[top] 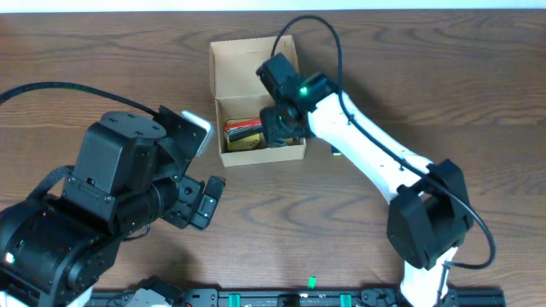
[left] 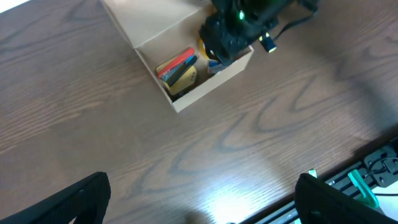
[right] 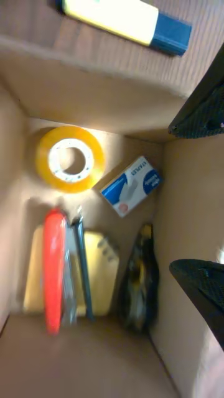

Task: Pack container
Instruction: 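Release the staples box beside the tape and raise the right gripper, then move the right gripper over the yellow highlighter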

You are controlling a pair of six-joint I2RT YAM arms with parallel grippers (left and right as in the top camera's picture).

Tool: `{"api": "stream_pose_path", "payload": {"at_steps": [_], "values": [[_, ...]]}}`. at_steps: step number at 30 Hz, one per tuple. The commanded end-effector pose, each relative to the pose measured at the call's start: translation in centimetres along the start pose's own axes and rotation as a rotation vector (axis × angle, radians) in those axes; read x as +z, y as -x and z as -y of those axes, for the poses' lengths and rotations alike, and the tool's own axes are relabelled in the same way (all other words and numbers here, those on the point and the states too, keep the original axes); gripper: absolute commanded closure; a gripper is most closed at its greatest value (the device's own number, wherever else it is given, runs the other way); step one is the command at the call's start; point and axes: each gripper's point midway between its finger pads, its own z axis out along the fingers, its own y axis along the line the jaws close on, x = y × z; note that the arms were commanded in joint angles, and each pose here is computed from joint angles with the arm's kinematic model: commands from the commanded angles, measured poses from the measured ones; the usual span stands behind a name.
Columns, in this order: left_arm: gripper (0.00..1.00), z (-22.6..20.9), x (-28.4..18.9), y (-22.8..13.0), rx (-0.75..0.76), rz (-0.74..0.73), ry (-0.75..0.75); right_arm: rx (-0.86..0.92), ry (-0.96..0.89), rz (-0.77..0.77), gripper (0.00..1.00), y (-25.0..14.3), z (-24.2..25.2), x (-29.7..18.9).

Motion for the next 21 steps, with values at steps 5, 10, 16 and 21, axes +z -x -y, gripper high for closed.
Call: {"api": "stream_pose_path", "payload": {"at_steps": [5,10,16,21], "values": [[0.05,-0.1,0.2,-0.2,0.000,-0.010,0.006,-0.037,-0.007,0.249,0.31,5.1,0.4,-9.9],[0.05,-0.1,0.2,-0.2,0.000,-0.010,0.006,0.040,-0.109,0.222,0.28,5.0,5.4,-10.5],[0.05,-0.1,0.2,-0.2,0.001,-0.010,0.006,0.145,-0.186,0.106,0.29,2.9,11.4,-6.7],[0.05,-0.1,0.2,-0.2,0.001,-0.010,0.006,0.171,-0.169,0.029,0.28,0.0,12.9,-1.9]]}}
